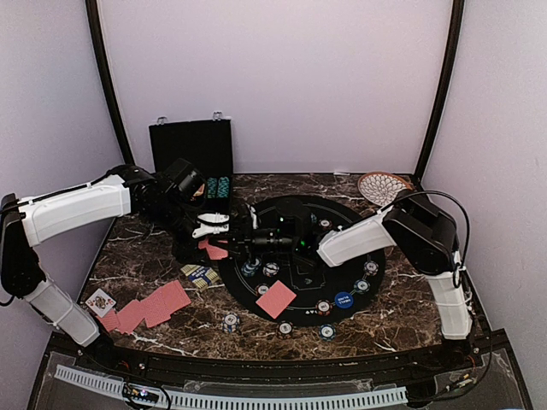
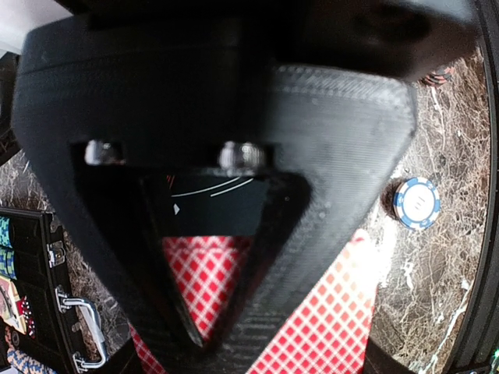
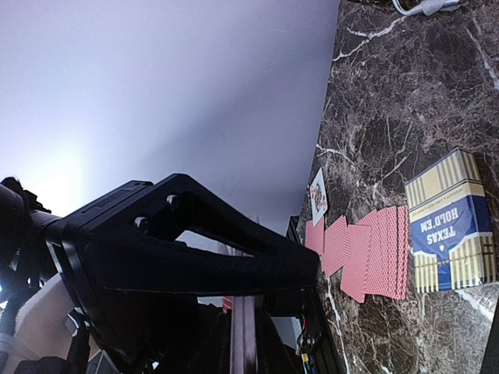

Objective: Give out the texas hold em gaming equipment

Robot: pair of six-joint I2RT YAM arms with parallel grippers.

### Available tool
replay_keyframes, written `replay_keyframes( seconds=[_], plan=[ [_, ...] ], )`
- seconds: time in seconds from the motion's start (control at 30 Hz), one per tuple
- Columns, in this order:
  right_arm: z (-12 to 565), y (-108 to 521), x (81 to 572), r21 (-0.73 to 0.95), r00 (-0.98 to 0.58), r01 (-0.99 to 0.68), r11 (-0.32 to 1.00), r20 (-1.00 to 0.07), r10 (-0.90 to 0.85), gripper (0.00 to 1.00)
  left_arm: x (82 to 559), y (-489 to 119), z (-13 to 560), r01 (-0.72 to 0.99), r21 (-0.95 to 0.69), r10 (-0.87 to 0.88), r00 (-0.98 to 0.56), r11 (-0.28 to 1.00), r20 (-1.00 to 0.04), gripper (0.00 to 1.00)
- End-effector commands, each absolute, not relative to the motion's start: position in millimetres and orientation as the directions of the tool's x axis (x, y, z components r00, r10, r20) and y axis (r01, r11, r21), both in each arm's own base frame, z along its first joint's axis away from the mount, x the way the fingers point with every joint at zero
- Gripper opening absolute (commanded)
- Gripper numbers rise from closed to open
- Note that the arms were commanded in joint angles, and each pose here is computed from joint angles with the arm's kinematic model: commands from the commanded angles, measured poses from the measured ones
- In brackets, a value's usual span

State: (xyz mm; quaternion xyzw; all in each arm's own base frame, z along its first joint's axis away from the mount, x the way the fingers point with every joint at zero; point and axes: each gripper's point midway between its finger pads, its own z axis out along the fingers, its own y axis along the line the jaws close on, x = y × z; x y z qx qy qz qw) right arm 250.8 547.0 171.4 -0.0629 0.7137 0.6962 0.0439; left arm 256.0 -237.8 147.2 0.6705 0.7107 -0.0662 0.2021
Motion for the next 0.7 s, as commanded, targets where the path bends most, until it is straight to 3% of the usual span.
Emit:
replay_keyframes(
  seconds=[0.0,0.27,0.67],
  plan=[
    [195,544,252,0.982,-0.982,-0.187,-0.020,-0.187,-0.019,0.14,257,-240,156,0.977,0.196,0.921,-0.001,0.084,-0.389,0.56],
    [196,551,248,0.985,-0.984,-0.174,-0.014,-0.174,-0.045,0.28,260,-241,155,0.975,0.204,0.922,-0.002,0.088,-0.387,0.54],
    [174,554,245,0.987,-0.987,-0.147,0.065,-0.142,-0.078,0.35,263,-240,154,0.972,0.214,0.925,-0.008,0.096,-0.381,0.55]
  ],
)
